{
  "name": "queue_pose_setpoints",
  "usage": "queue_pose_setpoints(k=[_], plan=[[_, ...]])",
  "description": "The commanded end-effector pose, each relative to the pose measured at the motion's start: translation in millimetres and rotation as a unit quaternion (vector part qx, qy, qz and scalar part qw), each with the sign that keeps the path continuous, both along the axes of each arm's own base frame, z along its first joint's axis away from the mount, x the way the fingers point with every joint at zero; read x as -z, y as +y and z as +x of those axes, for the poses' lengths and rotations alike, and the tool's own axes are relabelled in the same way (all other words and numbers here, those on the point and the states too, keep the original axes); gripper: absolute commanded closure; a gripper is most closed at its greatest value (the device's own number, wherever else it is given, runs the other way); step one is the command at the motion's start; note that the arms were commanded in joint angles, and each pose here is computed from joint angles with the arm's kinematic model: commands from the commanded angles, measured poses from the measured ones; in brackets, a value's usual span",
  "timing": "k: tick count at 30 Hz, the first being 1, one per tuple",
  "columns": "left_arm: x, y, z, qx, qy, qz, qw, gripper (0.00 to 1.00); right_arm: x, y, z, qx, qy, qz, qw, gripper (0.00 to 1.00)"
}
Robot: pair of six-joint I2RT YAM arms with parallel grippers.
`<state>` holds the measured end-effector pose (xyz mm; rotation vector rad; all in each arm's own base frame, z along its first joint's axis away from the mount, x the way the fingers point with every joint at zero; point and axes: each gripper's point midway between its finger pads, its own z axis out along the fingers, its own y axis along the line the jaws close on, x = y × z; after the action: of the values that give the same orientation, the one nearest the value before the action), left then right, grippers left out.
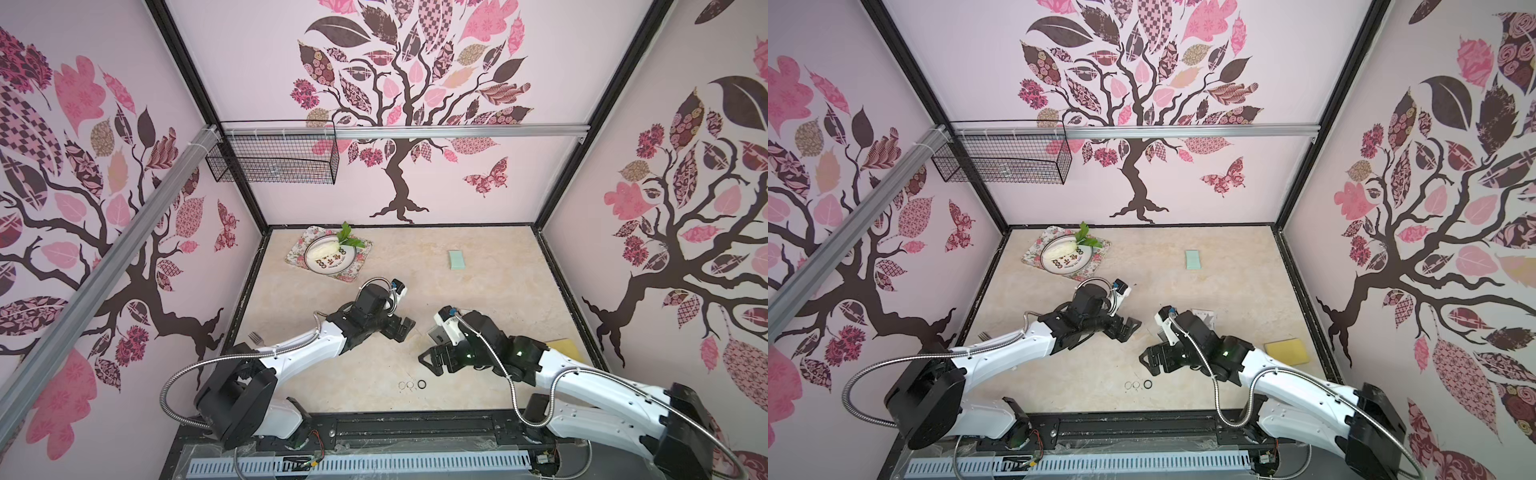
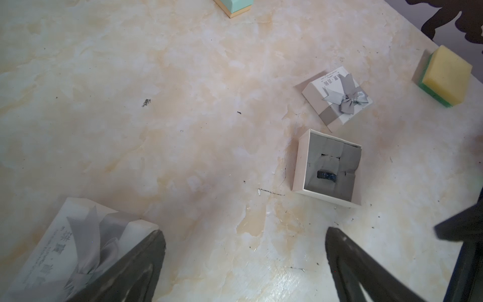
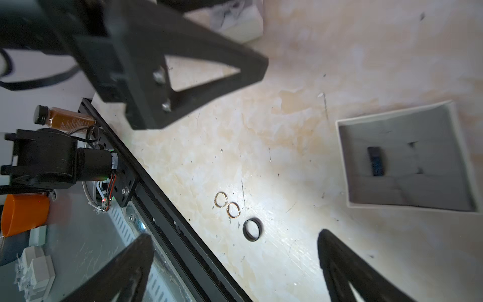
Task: Take the rings out of the lift-off lid box
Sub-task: Take out the ring from the jewelry box.
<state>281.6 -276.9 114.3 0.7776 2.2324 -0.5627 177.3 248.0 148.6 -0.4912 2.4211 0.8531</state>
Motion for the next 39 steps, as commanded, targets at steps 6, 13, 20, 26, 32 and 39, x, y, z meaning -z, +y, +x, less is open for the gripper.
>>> queue_pose_setpoints(k=[6,13,20,26,32,39], plan=[[-1,-7,3,0.011,0.005,-0.007,1.000,0.02,20,-40,53,0.056,-0.040,-0.148,0.987,0.30],[1,-2,-1,0.006,0.006,-0.006,1.000,0.02,56,-39,72,0.077,-0.030,-0.195,0.977,0.54],[5,-2,-1,0.009,0.010,-0.004,1.000,0.02,77,-35,73,0.070,-0.019,-0.201,0.977,0.62],[5,-3,-1,0.009,0.012,-0.005,1.000,0.02,90,-30,72,0.061,-0.006,-0.200,0.978,0.65],[5,-2,-1,0.011,0.012,-0.006,1.000,0.02,105,-31,72,0.061,0.005,-0.215,0.975,0.68],[5,0,-4,0.011,0.013,-0.005,1.000,0.02,120,-30,72,0.057,0.028,-0.234,0.970,0.76]])
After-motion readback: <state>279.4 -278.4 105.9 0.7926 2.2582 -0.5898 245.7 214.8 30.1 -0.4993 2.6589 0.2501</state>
